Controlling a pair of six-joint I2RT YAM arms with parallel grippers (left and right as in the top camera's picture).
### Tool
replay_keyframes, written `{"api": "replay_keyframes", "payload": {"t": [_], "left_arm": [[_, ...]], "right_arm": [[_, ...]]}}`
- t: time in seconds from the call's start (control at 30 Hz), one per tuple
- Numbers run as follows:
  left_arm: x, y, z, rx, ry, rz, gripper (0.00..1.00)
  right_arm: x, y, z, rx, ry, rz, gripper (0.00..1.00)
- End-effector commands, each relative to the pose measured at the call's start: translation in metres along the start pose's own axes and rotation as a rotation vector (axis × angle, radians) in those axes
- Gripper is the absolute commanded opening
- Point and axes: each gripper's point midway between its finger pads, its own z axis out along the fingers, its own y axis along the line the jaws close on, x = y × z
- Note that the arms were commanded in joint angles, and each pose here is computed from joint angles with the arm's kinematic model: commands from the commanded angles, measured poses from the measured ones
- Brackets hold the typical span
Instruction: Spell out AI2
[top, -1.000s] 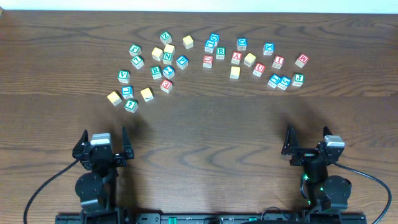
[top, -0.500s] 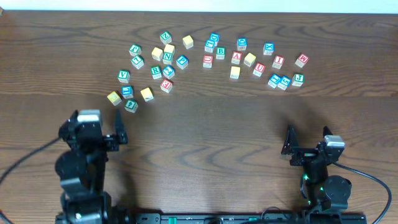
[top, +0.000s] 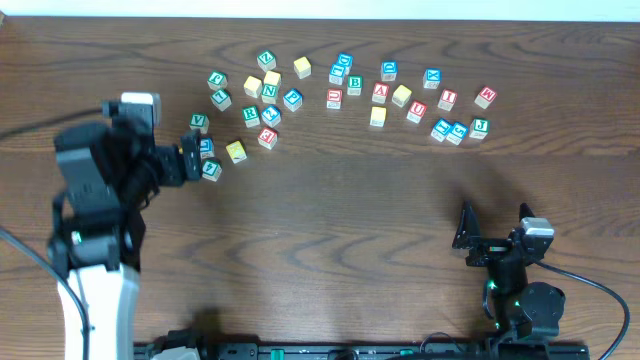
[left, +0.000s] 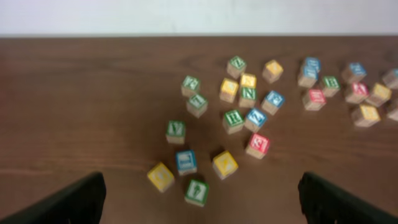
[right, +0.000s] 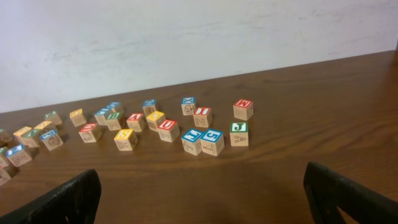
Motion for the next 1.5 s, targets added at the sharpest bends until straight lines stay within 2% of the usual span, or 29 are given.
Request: {"api": "replay_keyframes", "payload": {"t": [0.0,0.47,0.67,0.87,1.37,1.47], "left_arm": [[-0.026,-0.009,0.005,0.051,0.04,-0.003,0.98],[-0.073,-0.062,0.056,0.185,0.302,0.045,0.97],[-0.058,-0.109,0.085,0.27,0.406,0.111,0.98],[-0.04,-0.142,0.091,0.319,0.462,0.142,0.98],[-0.034,-0.145,0.087,0.319,0.493,0.13,0.98],[-0.036,-0.143,0.088,0.312,0.486,0.122,0.98]], "right_arm": [[0.0,0.0,0.0,-0.002,-0.001,-0.011,0.99],[0.0,0.0,0.0,-0.002,-0.001,-0.011,0.99],[0.0,0.0,0.0,-0.001,-0.001,-0.011,0.99],[0.0,0.0,0.0,-0.001,-0.002,-0.011,0.99],[-0.001,-0.002,0.0,0.01,-0.005,-0.011,0.99],[-0.019,-0.002,-0.001,0.018,-0.081,-0.014,0.99]]}}
